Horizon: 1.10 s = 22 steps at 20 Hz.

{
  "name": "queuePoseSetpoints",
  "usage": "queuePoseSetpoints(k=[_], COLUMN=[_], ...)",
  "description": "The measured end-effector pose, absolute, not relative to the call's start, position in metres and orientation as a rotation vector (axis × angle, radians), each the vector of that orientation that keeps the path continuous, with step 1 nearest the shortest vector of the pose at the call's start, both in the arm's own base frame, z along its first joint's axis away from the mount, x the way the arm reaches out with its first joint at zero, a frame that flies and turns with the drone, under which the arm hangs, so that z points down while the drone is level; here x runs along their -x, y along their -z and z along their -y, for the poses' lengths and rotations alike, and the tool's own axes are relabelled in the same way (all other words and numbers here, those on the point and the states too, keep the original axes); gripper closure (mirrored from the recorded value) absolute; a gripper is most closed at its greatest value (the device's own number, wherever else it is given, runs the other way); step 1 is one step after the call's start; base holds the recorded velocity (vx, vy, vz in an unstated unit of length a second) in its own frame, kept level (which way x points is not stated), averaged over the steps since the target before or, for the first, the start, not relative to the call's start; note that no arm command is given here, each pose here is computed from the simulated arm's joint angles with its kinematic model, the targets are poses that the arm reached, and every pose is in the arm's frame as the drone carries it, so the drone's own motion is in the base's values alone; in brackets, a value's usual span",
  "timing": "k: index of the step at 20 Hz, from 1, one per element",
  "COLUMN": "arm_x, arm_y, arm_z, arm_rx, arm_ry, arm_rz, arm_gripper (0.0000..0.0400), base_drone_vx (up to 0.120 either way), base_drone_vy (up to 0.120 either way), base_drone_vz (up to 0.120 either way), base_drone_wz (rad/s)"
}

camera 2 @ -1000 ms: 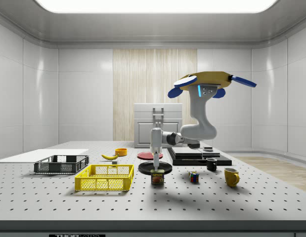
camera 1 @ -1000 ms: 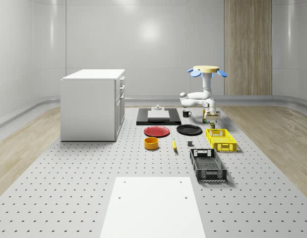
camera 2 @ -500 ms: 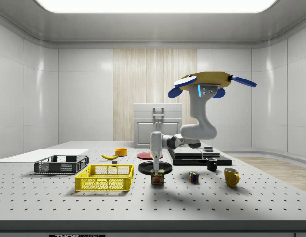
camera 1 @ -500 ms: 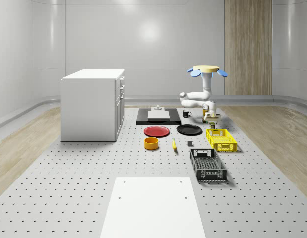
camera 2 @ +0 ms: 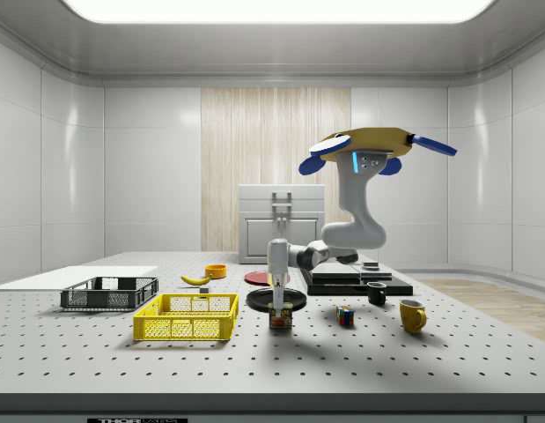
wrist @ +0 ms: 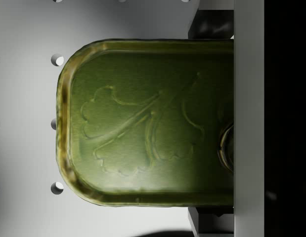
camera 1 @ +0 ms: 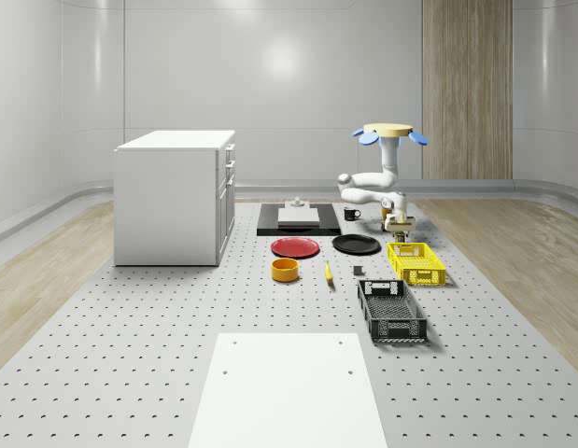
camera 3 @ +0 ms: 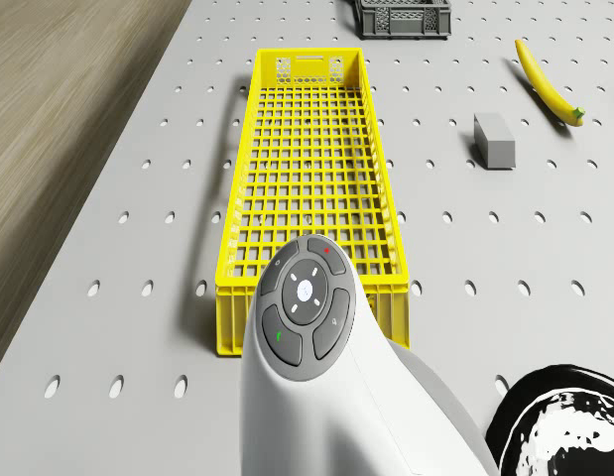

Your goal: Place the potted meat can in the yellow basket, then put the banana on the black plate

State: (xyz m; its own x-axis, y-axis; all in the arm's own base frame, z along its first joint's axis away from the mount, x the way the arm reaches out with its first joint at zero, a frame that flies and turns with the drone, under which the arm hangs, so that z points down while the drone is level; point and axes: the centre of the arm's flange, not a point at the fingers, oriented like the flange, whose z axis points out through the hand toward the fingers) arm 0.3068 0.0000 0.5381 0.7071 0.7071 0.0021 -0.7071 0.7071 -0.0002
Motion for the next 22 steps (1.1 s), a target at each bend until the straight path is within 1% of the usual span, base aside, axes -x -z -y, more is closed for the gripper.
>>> queuePoseSetpoints(k=[3,7,8,10,13,19,22], arm_x=[-0.3064,-0.3031,-0.3026,-0.3019,-0.3013,-0.3010,-0.3009], arm_y=[-0.5394,-0.5402,-0.5403,-0.5405,-0.5406,-0.5407,-0.5360], arm_z=[0.0000,0.0000,0.0000,0.0000,0.0000,-0.0001,-0.0002], arm_rx=[-0.001,-0.001,-0.001,-0.001,-0.001,0.002,0.003], arm_ry=[-0.785,-0.785,-0.785,-0.786,-0.786,-0.773,-0.773], arm_rz=[0.002,0.002,0.002,0.002,0.002,0.000,-0.001], arm_gripper=[0.0000,0.0000,0.0033,0.0079,0.0116,0.0116,0.0115], base_drone_vx=[0.000,0.000,0.000,0.000,0.000,0.000,0.000], base_drone_vy=[0.000,0.000,0.000,0.000,0.000,0.000,0.000], base_drone_vz=[0.000,0.000,0.000,0.000,0.000,0.000,0.000], base_drone_wz=[0.000,0.000,0.000,0.000,0.000,0.000,0.000])
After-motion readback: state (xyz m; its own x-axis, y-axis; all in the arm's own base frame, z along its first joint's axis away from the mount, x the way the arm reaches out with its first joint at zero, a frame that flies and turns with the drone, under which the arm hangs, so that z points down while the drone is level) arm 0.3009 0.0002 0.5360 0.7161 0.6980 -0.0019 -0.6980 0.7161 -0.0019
